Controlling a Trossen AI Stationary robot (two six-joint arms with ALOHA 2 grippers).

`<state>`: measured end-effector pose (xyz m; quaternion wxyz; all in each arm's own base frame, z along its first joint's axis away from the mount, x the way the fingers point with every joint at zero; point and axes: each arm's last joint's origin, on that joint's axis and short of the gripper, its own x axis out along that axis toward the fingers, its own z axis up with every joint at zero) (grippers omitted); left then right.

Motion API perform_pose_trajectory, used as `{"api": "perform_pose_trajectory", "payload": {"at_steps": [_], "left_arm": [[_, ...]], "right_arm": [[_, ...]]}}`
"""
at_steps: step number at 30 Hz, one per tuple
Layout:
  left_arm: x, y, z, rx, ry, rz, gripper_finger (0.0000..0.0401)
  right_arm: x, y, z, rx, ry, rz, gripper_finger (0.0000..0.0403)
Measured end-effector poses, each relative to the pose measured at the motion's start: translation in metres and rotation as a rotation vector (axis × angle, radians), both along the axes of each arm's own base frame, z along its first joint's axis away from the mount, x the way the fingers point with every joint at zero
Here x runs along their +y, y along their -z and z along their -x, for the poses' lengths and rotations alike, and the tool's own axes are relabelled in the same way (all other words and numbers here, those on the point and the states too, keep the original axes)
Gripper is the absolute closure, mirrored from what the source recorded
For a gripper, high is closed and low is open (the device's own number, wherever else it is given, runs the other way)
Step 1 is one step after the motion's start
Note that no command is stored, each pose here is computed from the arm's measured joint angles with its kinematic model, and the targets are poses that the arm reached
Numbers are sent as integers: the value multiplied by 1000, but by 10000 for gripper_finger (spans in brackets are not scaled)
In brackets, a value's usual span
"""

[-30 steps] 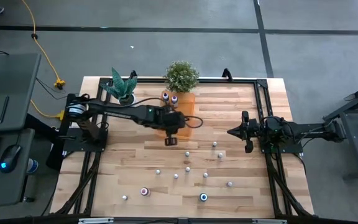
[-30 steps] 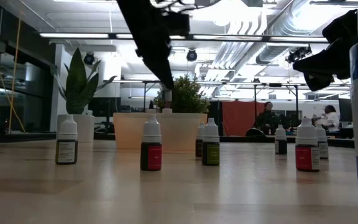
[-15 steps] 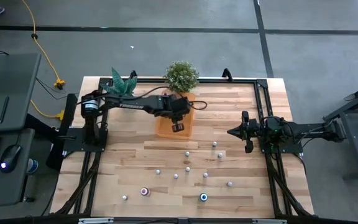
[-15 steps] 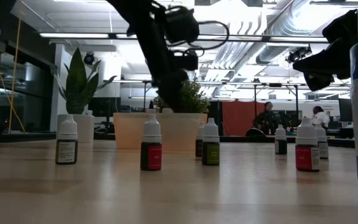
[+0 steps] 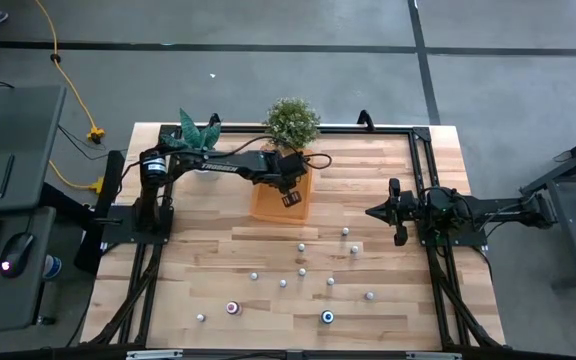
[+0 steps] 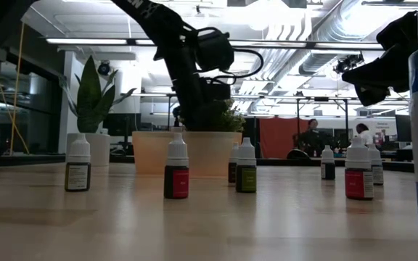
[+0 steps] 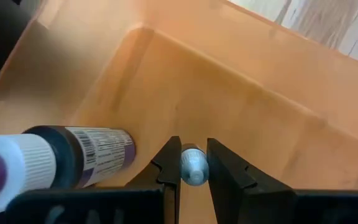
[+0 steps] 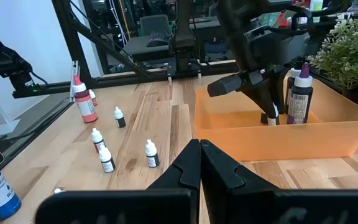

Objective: Pick & Place food coloring
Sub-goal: Put the small blue food coloring bottle into the orange bin

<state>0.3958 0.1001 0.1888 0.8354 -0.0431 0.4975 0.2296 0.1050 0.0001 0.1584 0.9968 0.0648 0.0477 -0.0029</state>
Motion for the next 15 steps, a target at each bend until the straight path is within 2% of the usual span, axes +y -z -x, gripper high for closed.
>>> {"api": "perform_pose_trajectory", "payload": {"at_steps": [9, 15], "left_arm": [[-1, 9, -2, -1, -6, 57, 356], [-1, 7, -3, -13, -7, 51, 356]], "right_arm": [[0, 0, 0, 0, 0, 0, 402], [0, 0, 0, 0, 0, 0, 402]]}}
